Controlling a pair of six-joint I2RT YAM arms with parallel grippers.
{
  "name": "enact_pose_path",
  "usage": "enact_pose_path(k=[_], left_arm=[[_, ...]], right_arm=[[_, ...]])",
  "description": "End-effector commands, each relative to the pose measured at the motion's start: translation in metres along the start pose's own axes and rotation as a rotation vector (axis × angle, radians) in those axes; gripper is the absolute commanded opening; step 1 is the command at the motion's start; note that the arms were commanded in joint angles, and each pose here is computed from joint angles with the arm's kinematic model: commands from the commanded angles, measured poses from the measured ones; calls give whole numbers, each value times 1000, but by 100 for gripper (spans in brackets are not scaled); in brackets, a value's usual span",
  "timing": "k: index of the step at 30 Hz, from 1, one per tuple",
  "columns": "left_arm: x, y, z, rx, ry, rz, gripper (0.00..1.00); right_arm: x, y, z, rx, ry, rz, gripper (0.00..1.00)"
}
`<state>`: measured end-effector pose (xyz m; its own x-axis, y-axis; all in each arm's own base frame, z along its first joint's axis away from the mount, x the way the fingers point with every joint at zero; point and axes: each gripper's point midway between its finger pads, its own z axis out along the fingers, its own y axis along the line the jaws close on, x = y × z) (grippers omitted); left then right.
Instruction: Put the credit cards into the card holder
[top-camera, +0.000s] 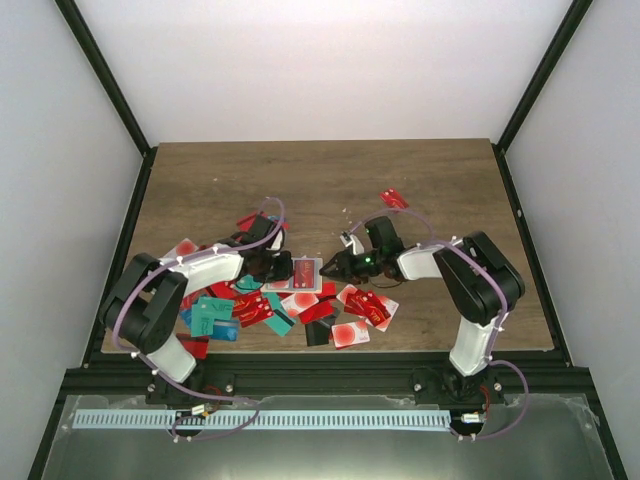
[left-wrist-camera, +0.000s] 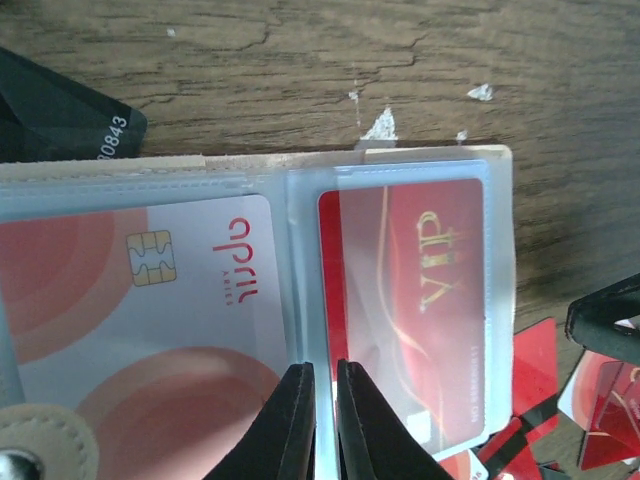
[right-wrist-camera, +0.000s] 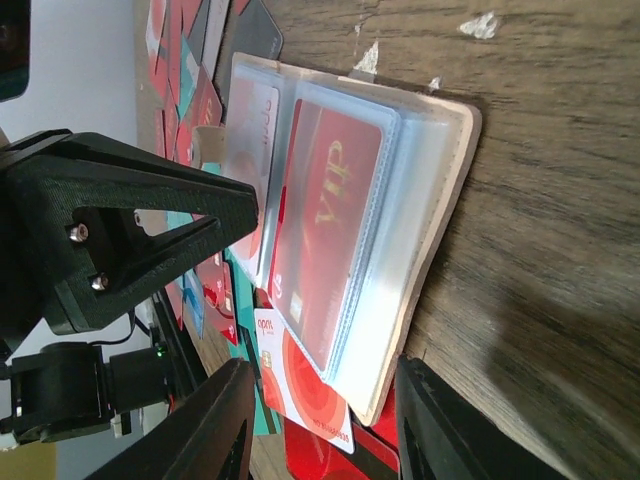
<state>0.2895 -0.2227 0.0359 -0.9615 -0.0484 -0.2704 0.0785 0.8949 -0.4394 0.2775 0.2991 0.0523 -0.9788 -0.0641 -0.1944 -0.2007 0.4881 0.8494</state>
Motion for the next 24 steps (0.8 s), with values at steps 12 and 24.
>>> enact_pose_path(k=[12,24], left_arm=[[11,5,18,-18,40,34,8],[15,5,21,-11,50,33,6]], right_arm=[[-12,17,23,-30,22,-27,41],[-10,8,34,-7,39,-6,41]])
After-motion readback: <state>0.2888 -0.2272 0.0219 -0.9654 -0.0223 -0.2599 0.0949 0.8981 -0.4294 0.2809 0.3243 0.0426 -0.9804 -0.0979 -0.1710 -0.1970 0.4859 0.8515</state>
